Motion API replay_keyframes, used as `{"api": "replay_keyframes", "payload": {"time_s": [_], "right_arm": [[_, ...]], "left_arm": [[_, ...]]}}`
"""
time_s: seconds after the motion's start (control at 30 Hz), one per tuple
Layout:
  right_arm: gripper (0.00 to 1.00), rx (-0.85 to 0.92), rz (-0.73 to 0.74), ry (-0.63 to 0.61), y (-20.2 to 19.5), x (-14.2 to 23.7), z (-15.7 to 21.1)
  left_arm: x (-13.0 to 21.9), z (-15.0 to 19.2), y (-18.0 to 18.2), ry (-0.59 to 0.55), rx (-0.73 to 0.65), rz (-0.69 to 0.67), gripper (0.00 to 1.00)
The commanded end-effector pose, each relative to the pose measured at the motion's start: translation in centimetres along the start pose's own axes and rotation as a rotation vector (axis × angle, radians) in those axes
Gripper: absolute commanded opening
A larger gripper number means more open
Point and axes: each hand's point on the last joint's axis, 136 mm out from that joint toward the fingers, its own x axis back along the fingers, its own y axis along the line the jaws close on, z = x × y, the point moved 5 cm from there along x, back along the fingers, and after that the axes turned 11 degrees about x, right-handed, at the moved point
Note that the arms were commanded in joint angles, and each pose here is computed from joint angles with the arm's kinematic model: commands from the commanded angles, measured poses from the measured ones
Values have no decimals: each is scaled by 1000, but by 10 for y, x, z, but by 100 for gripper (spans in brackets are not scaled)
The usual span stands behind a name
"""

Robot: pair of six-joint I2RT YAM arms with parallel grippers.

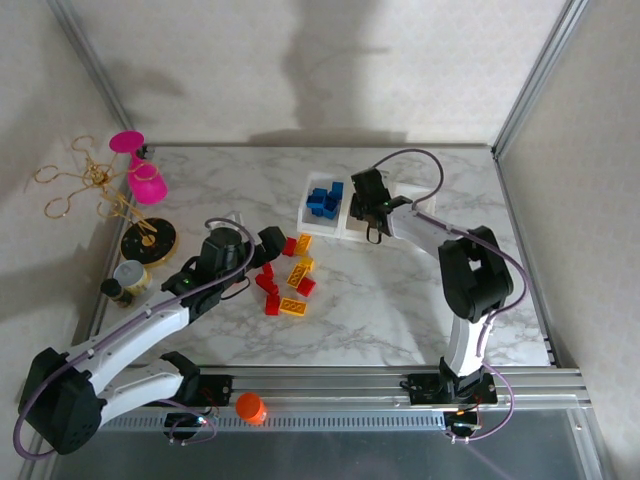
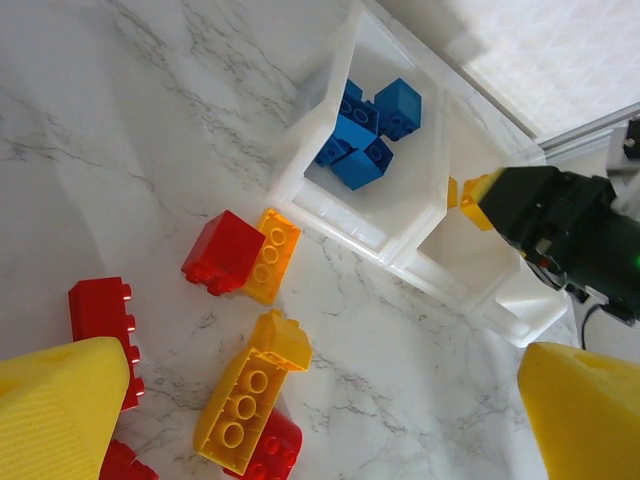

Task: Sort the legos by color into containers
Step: Place the lego in the container.

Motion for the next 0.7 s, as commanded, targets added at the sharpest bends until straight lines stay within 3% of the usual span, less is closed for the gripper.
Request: {"api": "replay_keyframes", "payload": {"time_s": [0.0,0.13,0.37,0.67], "right_arm": [[49,28,-11,-17,4,-5,-14],[56,28,-15,-34,4,0,-21],[60,32,-48,-79,5,34,-27],[66,101,-142,-51,43,76,16]], "left_arm": [[-1,-5,-18,-6,-19,49,100],[-3,-4,-19,4,-20,48,100],[1,-7,-22,-3,-22,59,100],[15,-8,-18,-24,-26,55,100]]}}
